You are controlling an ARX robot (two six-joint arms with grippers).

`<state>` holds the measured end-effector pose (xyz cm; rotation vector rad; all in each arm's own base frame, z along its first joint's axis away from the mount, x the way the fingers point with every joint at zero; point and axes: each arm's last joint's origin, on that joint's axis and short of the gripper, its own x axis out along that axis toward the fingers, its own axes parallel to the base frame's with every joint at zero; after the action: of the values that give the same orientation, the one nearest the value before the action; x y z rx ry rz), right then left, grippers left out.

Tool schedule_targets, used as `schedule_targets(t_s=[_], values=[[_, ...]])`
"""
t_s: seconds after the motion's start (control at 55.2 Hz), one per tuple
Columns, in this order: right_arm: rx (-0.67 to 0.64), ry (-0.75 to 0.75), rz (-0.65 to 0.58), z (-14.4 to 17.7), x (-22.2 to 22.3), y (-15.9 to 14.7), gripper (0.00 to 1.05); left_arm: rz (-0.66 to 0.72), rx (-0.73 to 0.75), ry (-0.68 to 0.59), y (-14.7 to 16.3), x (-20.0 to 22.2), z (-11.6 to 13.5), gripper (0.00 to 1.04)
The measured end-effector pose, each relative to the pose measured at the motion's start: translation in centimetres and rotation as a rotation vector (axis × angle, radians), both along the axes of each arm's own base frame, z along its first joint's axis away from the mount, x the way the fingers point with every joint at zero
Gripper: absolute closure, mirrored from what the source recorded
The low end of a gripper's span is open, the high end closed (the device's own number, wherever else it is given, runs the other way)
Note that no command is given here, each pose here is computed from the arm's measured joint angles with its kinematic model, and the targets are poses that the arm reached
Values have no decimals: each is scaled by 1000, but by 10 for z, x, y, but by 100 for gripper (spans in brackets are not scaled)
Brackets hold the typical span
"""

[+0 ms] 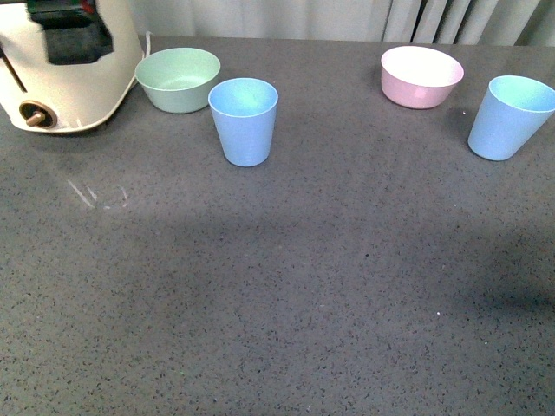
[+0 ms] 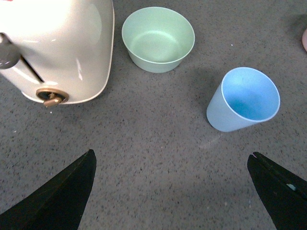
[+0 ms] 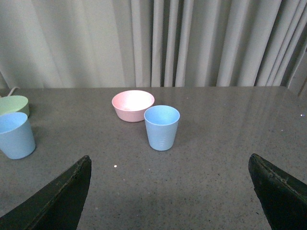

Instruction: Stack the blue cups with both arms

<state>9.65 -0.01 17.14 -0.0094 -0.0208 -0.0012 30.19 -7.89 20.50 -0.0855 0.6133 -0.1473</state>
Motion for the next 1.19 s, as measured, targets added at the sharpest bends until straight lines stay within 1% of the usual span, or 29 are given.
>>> schedule_targets(t_s=[0.217, 0.326, 0.398, 0.634, 1.05, 1.195], values=[[0, 0, 0, 0, 0, 0, 9, -14, -14, 55, -27, 44, -10, 9], [0, 0, 0, 0, 0, 0, 9, -12, 0, 92, -46, 71, -22, 9], [0, 0, 0, 0, 0, 0, 9, -15, 3, 115, -55, 82, -29, 9], [0, 0, 0, 0, 0, 0, 9, -21, 18, 130, -72, 96, -37, 9], [0, 0, 0, 0, 0, 0, 9, -33, 41, 204, -89, 111, -65, 9], [0, 0, 0, 0, 0, 0, 9, -49, 40, 223, -103, 118, -68, 9]])
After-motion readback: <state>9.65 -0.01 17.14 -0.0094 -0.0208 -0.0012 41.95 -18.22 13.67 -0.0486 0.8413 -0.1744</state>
